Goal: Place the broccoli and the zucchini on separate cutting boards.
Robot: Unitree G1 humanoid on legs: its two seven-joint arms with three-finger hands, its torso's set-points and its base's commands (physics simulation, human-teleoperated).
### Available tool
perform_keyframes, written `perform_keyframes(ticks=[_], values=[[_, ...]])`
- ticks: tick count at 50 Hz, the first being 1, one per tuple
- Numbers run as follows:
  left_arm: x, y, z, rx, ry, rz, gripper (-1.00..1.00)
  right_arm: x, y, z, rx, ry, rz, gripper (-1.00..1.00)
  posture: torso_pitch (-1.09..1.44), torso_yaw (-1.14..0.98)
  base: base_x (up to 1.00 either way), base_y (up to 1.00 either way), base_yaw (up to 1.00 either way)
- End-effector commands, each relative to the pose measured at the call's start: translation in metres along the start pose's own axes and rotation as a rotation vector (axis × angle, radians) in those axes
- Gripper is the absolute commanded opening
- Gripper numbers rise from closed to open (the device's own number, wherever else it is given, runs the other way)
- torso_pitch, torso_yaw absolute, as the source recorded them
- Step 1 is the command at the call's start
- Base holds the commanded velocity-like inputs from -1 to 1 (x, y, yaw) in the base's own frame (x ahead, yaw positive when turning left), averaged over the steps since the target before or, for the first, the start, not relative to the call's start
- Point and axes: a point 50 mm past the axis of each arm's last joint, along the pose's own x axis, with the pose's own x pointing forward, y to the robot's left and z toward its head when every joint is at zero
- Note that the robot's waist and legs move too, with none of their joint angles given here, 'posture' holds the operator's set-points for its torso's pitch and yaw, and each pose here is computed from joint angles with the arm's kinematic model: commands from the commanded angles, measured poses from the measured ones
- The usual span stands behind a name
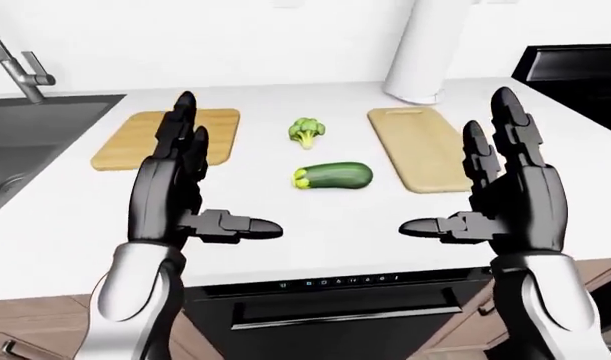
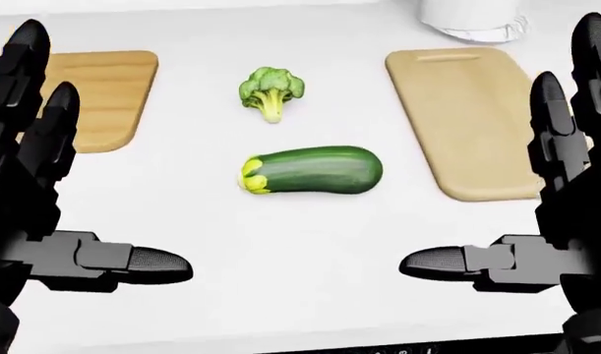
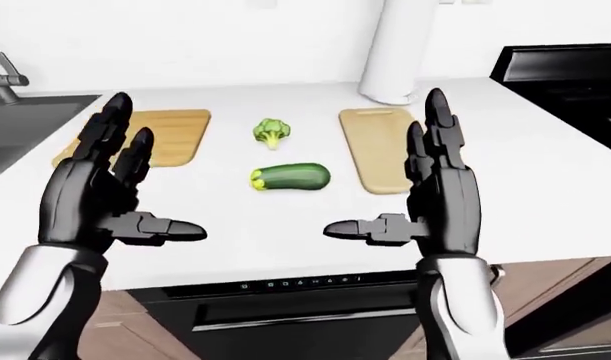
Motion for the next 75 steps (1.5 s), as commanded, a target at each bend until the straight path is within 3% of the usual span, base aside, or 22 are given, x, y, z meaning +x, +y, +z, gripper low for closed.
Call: perform_keyframes(ticks=[1, 39, 42, 51, 56, 66, 75], values=[[0.000, 0.002, 0.009, 0.011, -0.064, 0.012, 1.00, 0.000, 0.003, 0.013, 0.001, -0.082, 0.019, 1.00, 0.00, 0.00, 0.47, 0.00, 0.00], [-0.015, 0.012, 0.028, 0.020, -0.096, 0.031, 1.00, -0.005, 0.010, 0.035, -0.027, -0.123, 0.079, 1.00, 0.00, 0.00, 0.14, 0.04, 0.06], [-0.015, 0.013, 0.027, 0.019, -0.094, 0.031, 1.00, -0.003, 0.012, 0.038, -0.058, -0.113, 0.100, 1.00, 0.00, 0.00, 0.00, 0.00, 0.00], [-0.017, 0.012, 0.025, 0.020, -0.089, 0.026, 1.00, 0.001, 0.013, 0.037, -0.248, -0.033, 0.142, 1.00, 0.00, 0.00, 0.00, 0.00, 0.00], [-0.016, 0.011, 0.026, 0.020, -0.090, 0.026, 1.00, 0.002, 0.021, 0.031, -0.377, 0.023, 0.207, 1.00, 0.00, 0.00, 0.00, 0.00, 0.00], [-0.015, 0.010, 0.028, 0.021, -0.096, 0.023, 1.00, 0.015, 0.034, 0.019, -0.472, 0.052, 0.243, 1.00, 0.00, 0.00, 0.00, 0.00, 0.00], [-0.016, 0.011, 0.029, 0.020, -0.103, 0.026, 1.00, 0.018, 0.045, 0.009, -0.510, 0.081, 0.283, 1.00, 0.00, 0.00, 0.00, 0.00, 0.00]])
